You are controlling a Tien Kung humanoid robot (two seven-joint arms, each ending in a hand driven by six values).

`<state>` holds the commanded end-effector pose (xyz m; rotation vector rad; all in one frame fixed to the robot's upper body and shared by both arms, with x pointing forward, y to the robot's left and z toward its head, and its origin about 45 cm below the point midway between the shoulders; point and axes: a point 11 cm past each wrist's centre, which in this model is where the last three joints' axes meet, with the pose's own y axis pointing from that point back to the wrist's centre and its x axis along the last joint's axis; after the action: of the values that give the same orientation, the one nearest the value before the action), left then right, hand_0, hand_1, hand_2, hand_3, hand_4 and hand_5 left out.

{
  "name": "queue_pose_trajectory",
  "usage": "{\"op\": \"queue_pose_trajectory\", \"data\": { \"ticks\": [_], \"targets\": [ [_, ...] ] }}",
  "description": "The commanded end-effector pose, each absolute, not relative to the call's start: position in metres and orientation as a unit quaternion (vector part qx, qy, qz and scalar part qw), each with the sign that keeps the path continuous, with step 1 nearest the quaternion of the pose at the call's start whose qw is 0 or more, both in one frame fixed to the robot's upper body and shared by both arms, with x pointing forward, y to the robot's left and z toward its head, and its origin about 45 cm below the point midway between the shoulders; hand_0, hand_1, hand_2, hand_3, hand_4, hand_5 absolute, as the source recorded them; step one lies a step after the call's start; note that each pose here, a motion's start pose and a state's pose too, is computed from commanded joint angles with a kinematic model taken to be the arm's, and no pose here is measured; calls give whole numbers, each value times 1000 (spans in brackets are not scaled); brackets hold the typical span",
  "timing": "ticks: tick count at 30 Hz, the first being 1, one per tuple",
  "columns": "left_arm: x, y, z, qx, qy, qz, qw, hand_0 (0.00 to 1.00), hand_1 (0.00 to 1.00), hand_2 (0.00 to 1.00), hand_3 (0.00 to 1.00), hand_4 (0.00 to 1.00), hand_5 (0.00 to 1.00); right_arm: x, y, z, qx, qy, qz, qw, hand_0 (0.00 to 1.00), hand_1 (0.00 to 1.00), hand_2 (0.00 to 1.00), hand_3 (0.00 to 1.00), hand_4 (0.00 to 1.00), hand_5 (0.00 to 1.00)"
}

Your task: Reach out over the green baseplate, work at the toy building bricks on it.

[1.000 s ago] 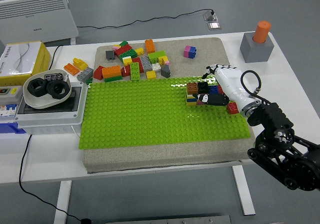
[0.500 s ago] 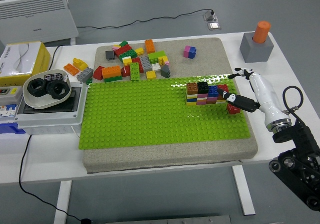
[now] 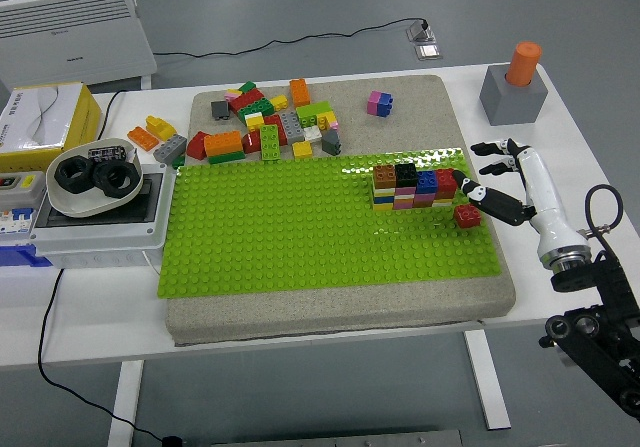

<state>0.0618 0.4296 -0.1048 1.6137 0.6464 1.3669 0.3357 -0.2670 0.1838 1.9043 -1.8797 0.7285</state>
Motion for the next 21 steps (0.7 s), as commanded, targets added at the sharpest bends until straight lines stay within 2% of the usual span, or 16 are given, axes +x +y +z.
{"op": "queue_pose_trajectory", "data": {
  "ticks": [10,21],
  "targets": [
    [68,423,-106,643,256,556,461,705,424,440,488,368,2,337,-267,190,671,-669,264,181,600,499,648,627,803,412],
    [68,424,-106,639,258,559,461,705,426,442,490,371,8,331,-260,181,679,-663,253,185,601,503,647,625,794,402]
  ]
}}
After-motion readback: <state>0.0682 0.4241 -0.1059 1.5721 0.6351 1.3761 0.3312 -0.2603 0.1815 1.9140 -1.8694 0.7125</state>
